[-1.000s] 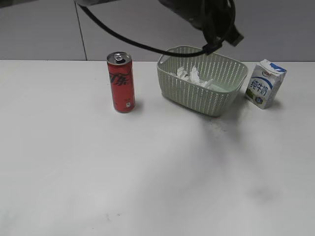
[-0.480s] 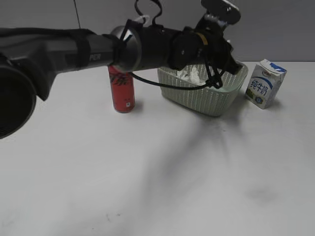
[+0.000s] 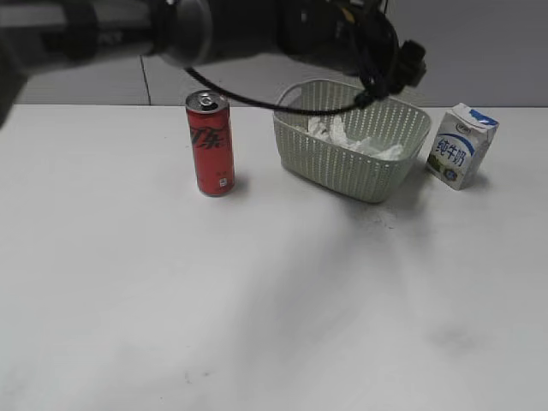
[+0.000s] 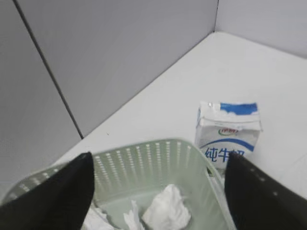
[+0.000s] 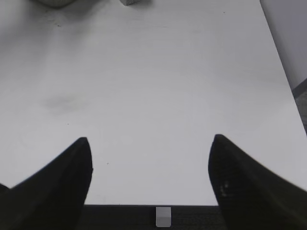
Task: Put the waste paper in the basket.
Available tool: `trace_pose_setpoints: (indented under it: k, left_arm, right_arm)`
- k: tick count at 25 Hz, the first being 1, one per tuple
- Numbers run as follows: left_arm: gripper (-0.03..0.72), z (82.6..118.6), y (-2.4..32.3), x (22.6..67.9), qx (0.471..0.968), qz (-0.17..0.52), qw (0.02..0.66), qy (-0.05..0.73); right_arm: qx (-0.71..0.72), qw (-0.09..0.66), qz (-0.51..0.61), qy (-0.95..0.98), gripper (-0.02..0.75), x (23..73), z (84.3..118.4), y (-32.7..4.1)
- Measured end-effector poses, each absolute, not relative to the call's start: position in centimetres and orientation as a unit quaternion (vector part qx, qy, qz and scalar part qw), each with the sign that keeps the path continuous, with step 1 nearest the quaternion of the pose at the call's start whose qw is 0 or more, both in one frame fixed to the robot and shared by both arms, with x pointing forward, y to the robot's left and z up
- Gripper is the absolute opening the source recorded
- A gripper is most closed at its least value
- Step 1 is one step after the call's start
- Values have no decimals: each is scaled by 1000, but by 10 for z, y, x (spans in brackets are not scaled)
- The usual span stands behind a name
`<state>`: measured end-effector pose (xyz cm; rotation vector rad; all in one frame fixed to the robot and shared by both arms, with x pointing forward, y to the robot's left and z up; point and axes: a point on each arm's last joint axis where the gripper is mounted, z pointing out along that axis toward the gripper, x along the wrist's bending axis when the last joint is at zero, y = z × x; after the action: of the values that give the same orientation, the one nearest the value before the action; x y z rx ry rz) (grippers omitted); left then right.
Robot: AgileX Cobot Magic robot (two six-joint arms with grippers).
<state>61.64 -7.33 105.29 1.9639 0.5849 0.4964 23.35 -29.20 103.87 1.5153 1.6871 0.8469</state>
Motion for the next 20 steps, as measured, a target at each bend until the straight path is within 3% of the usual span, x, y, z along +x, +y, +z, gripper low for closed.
trace_pose_setpoints:
  k: [7, 15, 20]
  left_arm:
    - [571, 1120, 3, 617, 823, 164, 439, 321]
    - [568, 1140, 100, 629, 826, 164, 316, 437]
    - [567, 1137, 182, 643, 801, 145, 230, 534]
  right_arm:
    - [572, 393, 353, 627, 572, 244, 1040, -294]
    - [574, 399, 363, 616, 572, 247, 1039, -295]
    - [574, 399, 363, 616, 572, 247, 1039, -295]
